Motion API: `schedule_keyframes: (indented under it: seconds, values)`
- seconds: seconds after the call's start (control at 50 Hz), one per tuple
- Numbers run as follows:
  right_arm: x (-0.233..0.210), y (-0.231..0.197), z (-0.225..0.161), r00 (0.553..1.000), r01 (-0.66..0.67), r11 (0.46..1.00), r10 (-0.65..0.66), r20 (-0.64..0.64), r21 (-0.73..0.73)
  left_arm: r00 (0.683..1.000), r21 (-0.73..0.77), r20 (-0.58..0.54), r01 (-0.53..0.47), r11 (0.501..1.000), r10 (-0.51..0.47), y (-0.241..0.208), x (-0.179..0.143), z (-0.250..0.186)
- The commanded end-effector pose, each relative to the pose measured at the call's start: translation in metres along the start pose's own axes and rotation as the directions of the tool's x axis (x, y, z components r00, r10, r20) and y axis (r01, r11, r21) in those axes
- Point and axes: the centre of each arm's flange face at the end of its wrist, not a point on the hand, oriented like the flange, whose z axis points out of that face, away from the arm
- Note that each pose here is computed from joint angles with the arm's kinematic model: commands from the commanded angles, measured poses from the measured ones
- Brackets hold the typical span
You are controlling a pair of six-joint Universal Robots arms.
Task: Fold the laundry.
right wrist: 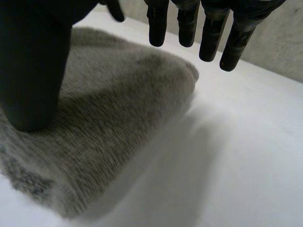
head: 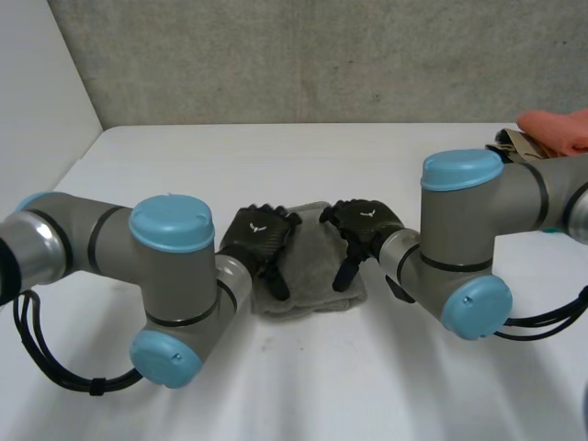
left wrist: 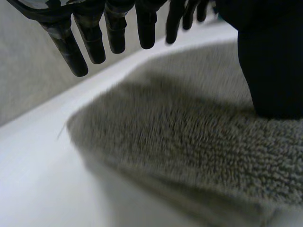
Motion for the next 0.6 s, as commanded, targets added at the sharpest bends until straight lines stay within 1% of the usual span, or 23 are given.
schedule_keyframes:
  seconds: [0.02, 0.08, 0.14, 0.16, 0.18, 0.22, 0.26, 0.32, 0.34, 0.38, 0.4, 0.46, 0.48, 0.56, 0.6]
  values:
    - [-0.004, 0.01, 0.009, 0.991, 0.136, 0.99, -0.136, 0.01, -0.036, 0.994, -0.108, 0.051, -0.089, 0.99, 0.095, 0.017, -0.006, 0.001]
    - [-0.004, 0.002, 0.004, 0.984, 0.18, 0.984, -0.18, -0.001, -0.02, 0.994, -0.098, 0.046, -0.093, 0.991, 0.098, 0.015, -0.004, -0.001]
    - [-0.003, -0.013, -0.007, 0.981, 0.193, 0.981, -0.192, -0.021, 0.017, 0.994, -0.029, 0.053, -0.09, 0.995, 0.092, -0.011, -0.006, -0.008]
    - [0.0, -0.022, -0.016, 0.982, 0.187, 0.982, -0.186, -0.039, 0.039, 0.994, -0.004, 0.055, -0.089, 0.996, 0.089, -0.02, -0.008, -0.012]
    - [0.001, -0.025, -0.02, 0.981, 0.189, 0.981, -0.186, -0.047, 0.052, 0.995, 0.044, 0.048, -0.086, 0.995, 0.084, -0.037, -0.009, -0.019]
    - [0.001, -0.032, -0.028, 0.98, 0.195, 0.977, -0.189, -0.062, 0.092, 0.996, 0.09, 0.032, -0.084, 0.992, 0.082, -0.051, -0.012, -0.026]
    - [-0.001, -0.036, -0.038, 0.977, 0.207, 0.966, -0.197, -0.08, 0.156, 0.996, 0.151, -0.017, -0.085, 0.985, 0.088, -0.069, -0.011, -0.036]
    - [-0.006, -0.032, -0.05, 0.972, 0.23, 0.95, -0.217, -0.086, 0.212, 0.993, 0.211, -0.065, -0.083, 0.974, 0.098, -0.087, -0.013, -0.048]
    - [-0.007, -0.031, -0.054, 0.972, 0.232, 0.946, -0.218, -0.086, 0.225, 0.99, 0.253, -0.093, -0.081, 0.964, 0.107, -0.1, -0.017, -0.056]
    - [-0.011, -0.027, -0.06, 0.971, 0.236, 0.94, -0.222, -0.086, 0.245, 0.985, 0.276, -0.124, -0.079, 0.958, 0.117, -0.106, -0.021, -0.062]
    - [-0.013, -0.02, -0.063, 0.97, 0.243, 0.938, -0.229, -0.082, 0.248, 0.976, 0.297, -0.172, -0.076, 0.952, 0.132, -0.11, -0.022, -0.069]
    - [-0.019, -0.003, -0.064, 0.963, 0.269, 0.935, -0.26, -0.07, 0.23, 0.953, 0.322, -0.26, -0.068, 0.944, 0.157, -0.113, -0.019, -0.078]
    - [-0.021, 0.001, -0.064, 0.961, 0.277, 0.935, -0.269, -0.066, 0.224, 0.933, 0.334, -0.317, -0.058, 0.941, 0.17, -0.115, -0.017, -0.084]
    - [-0.035, 0.028, -0.055, 0.947, 0.318, 0.932, -0.32, -0.019, 0.174, 0.894, 0.332, -0.41, -0.041, 0.942, 0.183, -0.117, -0.014, -0.096]
    - [-0.039, 0.036, -0.049, 0.942, 0.331, 0.93, -0.335, -0.005, 0.161, 0.886, 0.325, -0.427, -0.035, 0.945, 0.18, -0.117, -0.013, -0.099]
